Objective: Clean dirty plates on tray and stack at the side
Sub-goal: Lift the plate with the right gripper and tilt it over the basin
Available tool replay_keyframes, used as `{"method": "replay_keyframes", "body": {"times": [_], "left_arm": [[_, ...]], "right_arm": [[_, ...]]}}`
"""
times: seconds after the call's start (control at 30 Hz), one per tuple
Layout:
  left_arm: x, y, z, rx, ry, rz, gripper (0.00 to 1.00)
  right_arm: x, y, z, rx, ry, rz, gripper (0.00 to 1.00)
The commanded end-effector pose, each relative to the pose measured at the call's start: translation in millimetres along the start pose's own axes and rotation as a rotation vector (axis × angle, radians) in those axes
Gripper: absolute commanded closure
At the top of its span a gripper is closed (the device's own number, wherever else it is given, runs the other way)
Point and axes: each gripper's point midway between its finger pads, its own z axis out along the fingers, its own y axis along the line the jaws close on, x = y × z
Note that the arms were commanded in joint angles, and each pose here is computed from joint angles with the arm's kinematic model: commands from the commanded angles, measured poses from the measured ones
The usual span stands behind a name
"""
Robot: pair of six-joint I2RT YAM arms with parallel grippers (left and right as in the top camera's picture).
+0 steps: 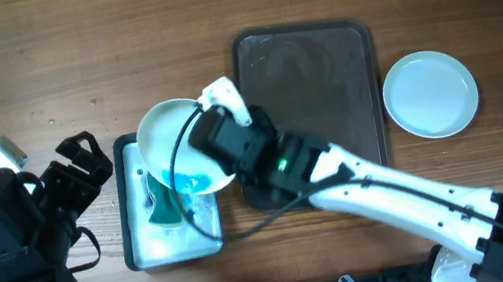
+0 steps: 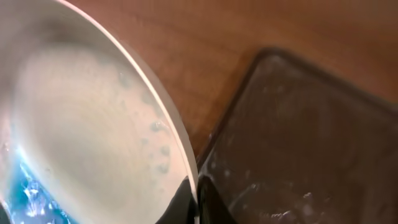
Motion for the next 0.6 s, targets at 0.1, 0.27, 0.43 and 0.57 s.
{"method": "replay_keyframes", "body": {"times": [0.1,0.27,0.43,0.57], "left_arm": [[-6.9,1.9,-3.4,-0.015,-0.026,-0.003,0.00],[-7.0,1.8,-3.4,-0.015,-0.026,-0.003,0.00],[-6.9,1.9,-3.4,-0.015,-0.026,-0.003,0.00],[-6.9,1.9,-3.4,-0.015,-0.026,-0.003,0.00]], "right_arm": [[-24.3,0.9,-32.2,0.223,-0.178,-0.131,0.96],[-27.9,7.9,-49.7,0.286,-0.238,-0.178,0.96],[-35.1,17.0,-67.7,0.342,-0.300,-0.270,0.96],[-40.8,23.5,-86.3,0.407,-0.351,-0.345,0.96]]}}
